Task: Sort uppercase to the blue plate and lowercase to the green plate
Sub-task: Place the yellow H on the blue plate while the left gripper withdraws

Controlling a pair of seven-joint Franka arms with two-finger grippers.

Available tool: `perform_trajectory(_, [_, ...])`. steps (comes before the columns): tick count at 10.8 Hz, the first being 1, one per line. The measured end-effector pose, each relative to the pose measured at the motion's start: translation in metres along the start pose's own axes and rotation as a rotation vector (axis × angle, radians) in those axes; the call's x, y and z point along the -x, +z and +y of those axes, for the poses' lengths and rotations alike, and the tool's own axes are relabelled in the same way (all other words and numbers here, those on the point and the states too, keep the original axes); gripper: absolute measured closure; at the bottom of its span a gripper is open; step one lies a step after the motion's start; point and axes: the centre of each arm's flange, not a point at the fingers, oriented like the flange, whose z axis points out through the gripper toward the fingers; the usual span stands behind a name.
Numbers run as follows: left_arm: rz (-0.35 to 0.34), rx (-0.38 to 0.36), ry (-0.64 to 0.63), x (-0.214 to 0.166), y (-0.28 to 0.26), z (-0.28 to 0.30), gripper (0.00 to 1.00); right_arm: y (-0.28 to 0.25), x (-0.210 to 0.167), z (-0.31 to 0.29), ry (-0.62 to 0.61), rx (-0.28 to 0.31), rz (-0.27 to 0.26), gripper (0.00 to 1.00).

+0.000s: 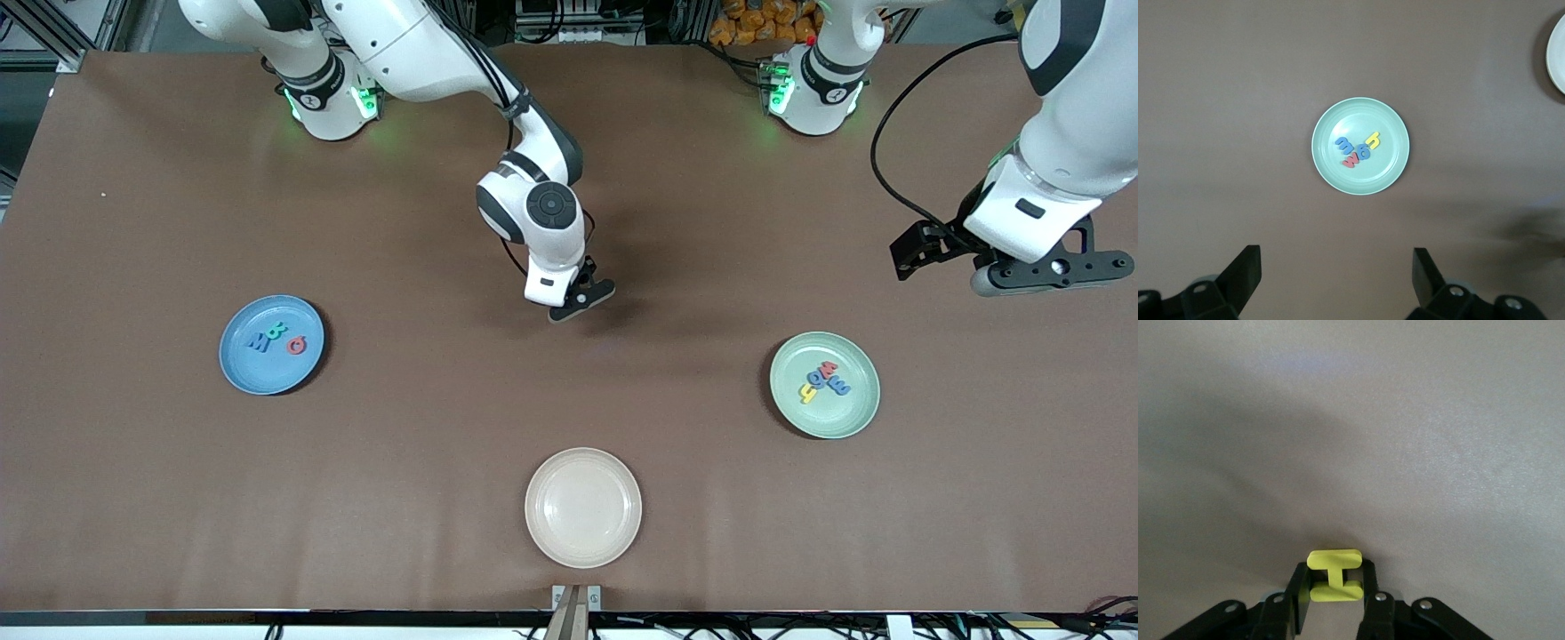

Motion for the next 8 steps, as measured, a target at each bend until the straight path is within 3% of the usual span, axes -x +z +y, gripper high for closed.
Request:
perform_trajectory(4, [-0.015, 0.054, -0.032, 0.004, -0.008, -0.009, 0.00, -0.010, -0.012, 0.020, 0.001, 0.004, -0.006, 0.65])
perform_trajectory(8, [-0.012, 0.055, 0.025, 0.006, -0.013, -0.018, 0.00, -0.044, -0.025, 0.119, -0.060, 0.022, -0.122, 0.65])
